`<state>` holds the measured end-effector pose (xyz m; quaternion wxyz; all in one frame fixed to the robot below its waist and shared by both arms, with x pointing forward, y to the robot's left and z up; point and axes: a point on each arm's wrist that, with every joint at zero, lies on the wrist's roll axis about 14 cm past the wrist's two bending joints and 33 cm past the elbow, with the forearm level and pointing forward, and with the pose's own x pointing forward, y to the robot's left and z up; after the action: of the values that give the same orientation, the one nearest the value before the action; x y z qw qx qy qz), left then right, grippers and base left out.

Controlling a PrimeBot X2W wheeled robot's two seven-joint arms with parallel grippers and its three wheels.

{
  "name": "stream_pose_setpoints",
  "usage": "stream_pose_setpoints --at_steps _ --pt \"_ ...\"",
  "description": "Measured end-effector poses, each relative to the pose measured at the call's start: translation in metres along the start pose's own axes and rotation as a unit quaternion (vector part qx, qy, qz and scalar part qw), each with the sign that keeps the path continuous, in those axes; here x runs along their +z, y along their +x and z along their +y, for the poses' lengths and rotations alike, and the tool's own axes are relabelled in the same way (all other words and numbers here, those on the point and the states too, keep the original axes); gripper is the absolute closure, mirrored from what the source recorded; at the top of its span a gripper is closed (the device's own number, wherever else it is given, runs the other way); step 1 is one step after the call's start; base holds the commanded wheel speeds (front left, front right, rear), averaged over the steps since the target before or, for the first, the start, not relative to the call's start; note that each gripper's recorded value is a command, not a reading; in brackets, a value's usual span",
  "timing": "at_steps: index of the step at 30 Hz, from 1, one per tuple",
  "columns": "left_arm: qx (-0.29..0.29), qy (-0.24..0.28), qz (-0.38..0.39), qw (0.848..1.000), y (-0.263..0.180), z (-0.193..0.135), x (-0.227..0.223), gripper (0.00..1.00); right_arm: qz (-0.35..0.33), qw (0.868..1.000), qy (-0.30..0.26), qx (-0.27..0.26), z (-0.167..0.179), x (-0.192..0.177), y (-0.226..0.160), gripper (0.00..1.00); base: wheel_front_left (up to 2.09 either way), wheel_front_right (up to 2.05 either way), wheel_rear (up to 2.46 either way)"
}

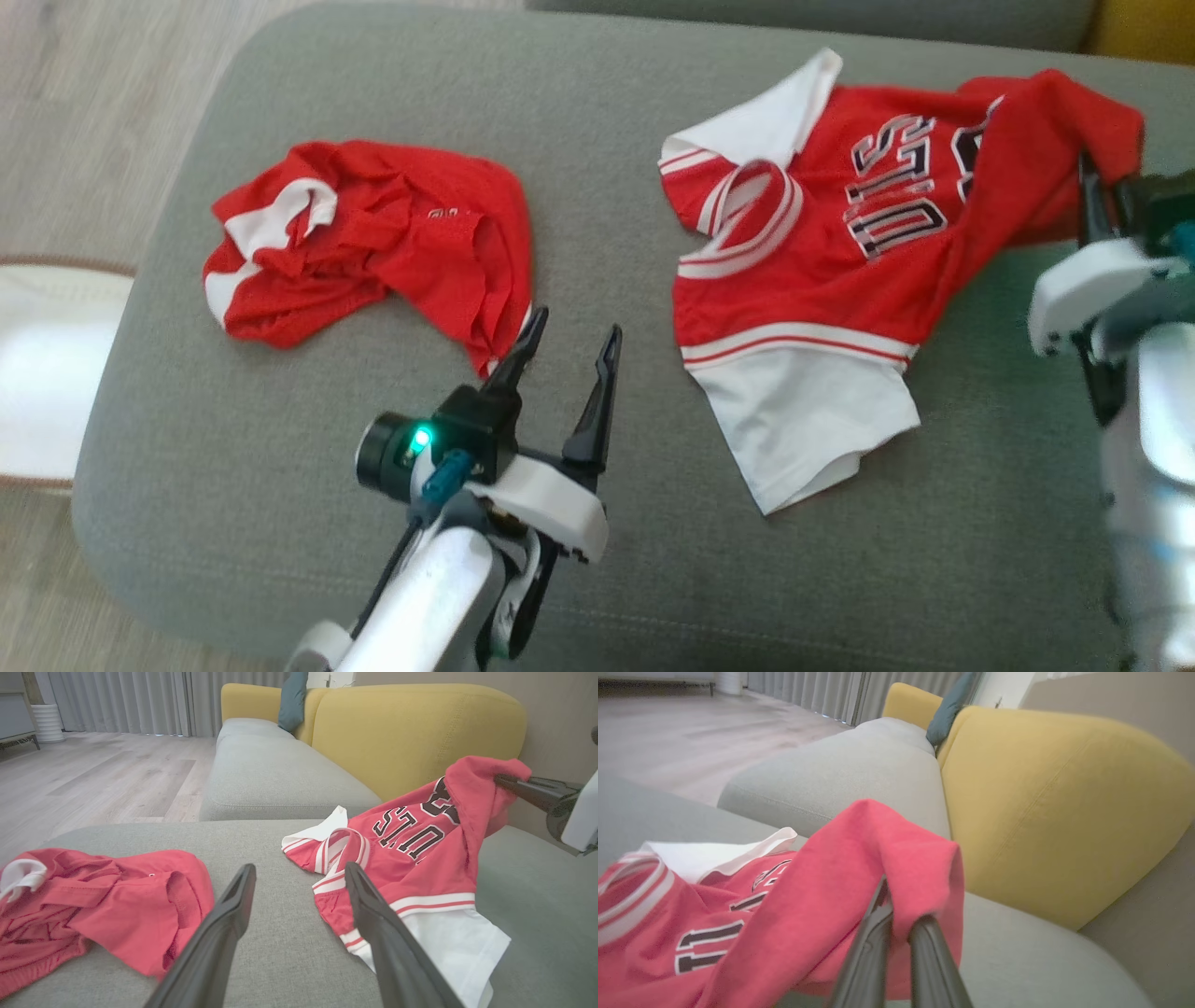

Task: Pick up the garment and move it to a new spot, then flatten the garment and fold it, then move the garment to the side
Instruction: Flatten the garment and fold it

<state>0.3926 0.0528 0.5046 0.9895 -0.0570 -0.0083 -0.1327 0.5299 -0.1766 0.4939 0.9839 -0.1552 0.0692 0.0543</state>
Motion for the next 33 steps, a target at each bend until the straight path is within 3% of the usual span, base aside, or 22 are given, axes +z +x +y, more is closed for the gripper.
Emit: stream_pose_setpoints --at_steps 5,12,13,14,15,16,23,29,33 --pt "-0.013 -0.009 0.006 1.0 -0.008 -0.012 -0.004 0.0 0.016 0.992 -0.126 0.006 -0.013 -0.009 -0.027 1.0 0.0 0.0 0.0" --pt "-0.029 -0.011 0.006 0.999 -0.009 -0.021 -0.004 0.0 0.098 0.979 -0.168 0.063 0.022 -0.063 -0.066 1.0 0.0 0.0 0.0" --pt "-0.03 -0.011 0.008 0.999 -0.009 -0.022 -0.005 0.0 0.111 0.978 -0.163 0.07 0.028 -0.072 -0.072 0.85 0.0 0.0 0.0" --pt "-0.031 -0.01 0.009 0.999 -0.009 -0.023 -0.006 0.0 0.123 0.977 -0.159 0.077 0.033 -0.079 -0.078 0.55 0.0 0.0 0.0" --pt "-0.033 -0.009 0.009 0.999 -0.009 -0.023 -0.006 0.0 0.133 0.975 -0.157 0.084 0.038 -0.085 -0.083 0.13 0.0 0.0 0.0" --pt "-0.033 -0.008 0.008 0.999 -0.008 -0.024 -0.006 0.0 0.138 0.975 -0.15 0.089 0.043 -0.089 -0.089 0.0 0.0 0.0 0.0" --pt "-0.049 -0.006 0.01 0.999 -0.012 -0.035 -0.007 0.0 0.165 0.982 -0.048 0.084 0.06 -0.099 -0.12 0.0 0.0 0.0 0.0" --pt "-0.061 -0.006 -0.003 0.998 -0.01 -0.043 0.001 0.0 0.124 0.992 0.022 0.012 0.022 -0.072 -0.133 0.0 0.0 0.0 0.0" --pt "-0.065 -0.011 -0.015 0.998 -0.008 -0.047 0.01 0.0 0.059 0.995 0.067 -0.043 -0.01 -0.042 -0.143 0.0 0.0 0.0 0.0"
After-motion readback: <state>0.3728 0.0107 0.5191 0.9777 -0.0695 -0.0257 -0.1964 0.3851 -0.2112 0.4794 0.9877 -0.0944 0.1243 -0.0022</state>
